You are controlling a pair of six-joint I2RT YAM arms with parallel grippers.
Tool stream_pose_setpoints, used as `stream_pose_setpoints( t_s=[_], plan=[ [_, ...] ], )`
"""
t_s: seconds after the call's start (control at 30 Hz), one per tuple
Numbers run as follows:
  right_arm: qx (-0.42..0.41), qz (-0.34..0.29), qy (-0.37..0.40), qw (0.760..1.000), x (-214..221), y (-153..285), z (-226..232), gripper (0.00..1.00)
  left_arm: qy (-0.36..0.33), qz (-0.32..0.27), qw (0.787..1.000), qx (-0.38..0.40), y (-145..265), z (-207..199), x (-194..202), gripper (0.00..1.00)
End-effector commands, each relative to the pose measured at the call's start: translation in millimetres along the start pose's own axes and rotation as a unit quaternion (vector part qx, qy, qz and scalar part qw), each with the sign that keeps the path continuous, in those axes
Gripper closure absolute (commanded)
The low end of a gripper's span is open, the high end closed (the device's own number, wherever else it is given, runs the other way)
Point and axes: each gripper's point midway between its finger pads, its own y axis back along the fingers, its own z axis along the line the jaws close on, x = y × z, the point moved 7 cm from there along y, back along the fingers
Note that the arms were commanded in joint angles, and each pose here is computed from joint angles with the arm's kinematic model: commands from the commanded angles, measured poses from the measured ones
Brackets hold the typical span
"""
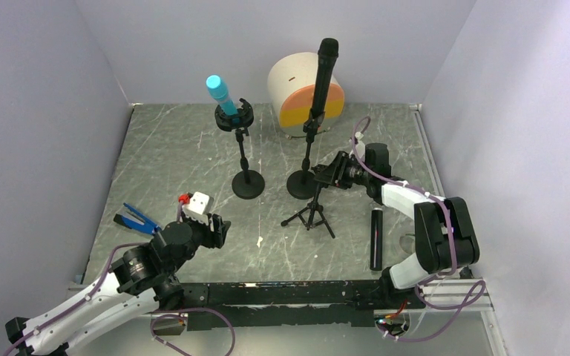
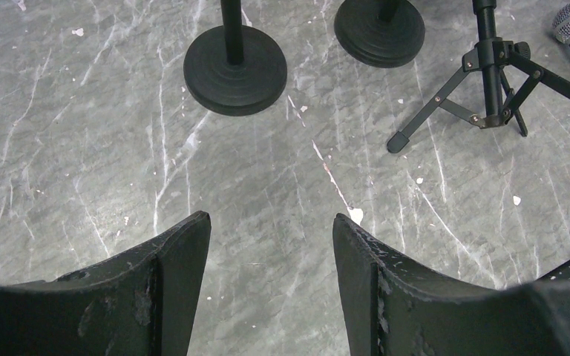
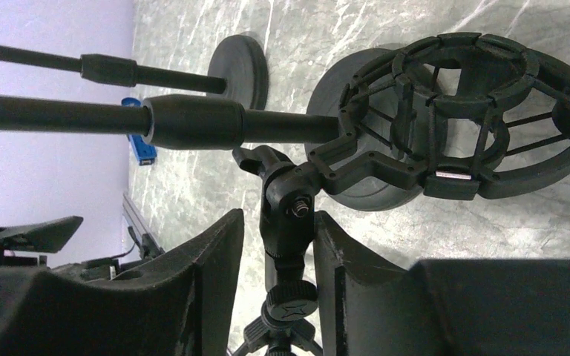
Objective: Remove the microphone from the stand
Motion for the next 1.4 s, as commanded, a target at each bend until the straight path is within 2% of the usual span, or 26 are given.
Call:
stream_pose_setpoints(
  t_s=[0.0,0.17,0.3,0.43,0.57,0.7,0.8,0.87,0.93,1.37],
  plan=[
    [-0.062,-0.025,0.073,0.995,-5,3,9,0.64,0.021,-0.023,0.999,0.003,6,-2,-16,0.34],
    [-0.098,-0.04,0.109,0.988,-2,6,11,0.83,0.02,-0.019,1.0,0.004,4,-3,-15,0.34],
    [-0.124,-0.071,0.16,0.977,0,20,21,0.9,0.019,-0.017,1.0,0.005,5,-3,-15,0.34],
    [-0.13,-0.118,0.231,0.957,5,38,31,0.91,0.021,-0.017,1.0,0.006,5,-3,-13,0.34],
    [-0.092,-0.193,0.318,0.924,9,61,33,0.91,0.023,-0.019,1.0,0.007,5,-3,-12,0.34],
    [-0.043,-0.243,0.405,0.88,12,77,26,0.93,0.022,-0.017,1.0,0.007,4,-3,-10,0.34],
    [-0.026,-0.29,0.449,0.844,11,85,24,0.96,0.026,-0.019,0.999,0.013,1,-5,-9,0.34],
    [0.0,-0.311,0.465,0.829,7,89,20,0.99,0.027,-0.019,0.999,0.015,0,-6,-9,0.34],
    [0.03,-0.314,0.489,0.813,1,90,15,1.0,0.026,-0.016,0.999,0.017,-1,-7,-9,0.34],
    [0.144,-0.329,0.536,0.764,-26,99,-1,1.0,0.019,-0.014,1.0,0.015,-5,-8,-8,0.34]
  ],
)
